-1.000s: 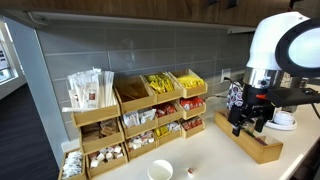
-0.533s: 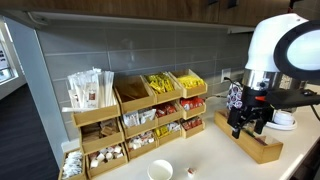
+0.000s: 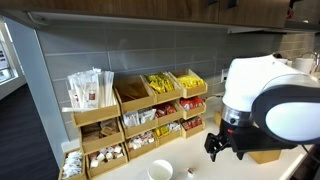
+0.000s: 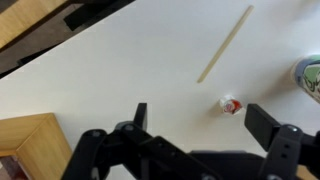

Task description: Place the straw in the cup

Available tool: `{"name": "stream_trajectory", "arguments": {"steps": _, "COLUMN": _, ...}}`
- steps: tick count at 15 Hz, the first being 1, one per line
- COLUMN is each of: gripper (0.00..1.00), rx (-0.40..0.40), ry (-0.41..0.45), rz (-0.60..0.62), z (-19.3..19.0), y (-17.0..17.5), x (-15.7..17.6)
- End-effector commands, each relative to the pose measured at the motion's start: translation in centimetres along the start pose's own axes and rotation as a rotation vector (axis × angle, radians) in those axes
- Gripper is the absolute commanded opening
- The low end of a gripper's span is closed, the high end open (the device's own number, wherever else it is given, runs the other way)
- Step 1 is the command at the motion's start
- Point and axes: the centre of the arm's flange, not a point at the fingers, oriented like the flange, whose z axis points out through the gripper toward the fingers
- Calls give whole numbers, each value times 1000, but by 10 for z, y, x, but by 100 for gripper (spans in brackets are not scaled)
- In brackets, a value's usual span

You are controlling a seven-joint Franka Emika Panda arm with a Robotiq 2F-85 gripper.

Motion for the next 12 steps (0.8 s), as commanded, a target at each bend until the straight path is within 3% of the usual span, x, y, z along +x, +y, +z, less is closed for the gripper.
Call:
{"name": "stream_trajectory", "arguments": {"steps": 1, "gripper": 100, "rx": 16, "ry": 23, "rz": 19, "z": 9, "y": -9, "x": -4}}
{"name": "stream_trajectory", "arguments": {"steps": 7, "gripper": 100, "rx": 34, "ry": 26, "rz": 34, "z": 25, "y": -21, "x": -10}}
{"name": "stream_trajectory", "arguments": {"steps": 12, "gripper": 100, "rx": 82, "ry": -14, "rz": 127, "z": 63, "y": -37, "x": -7}}
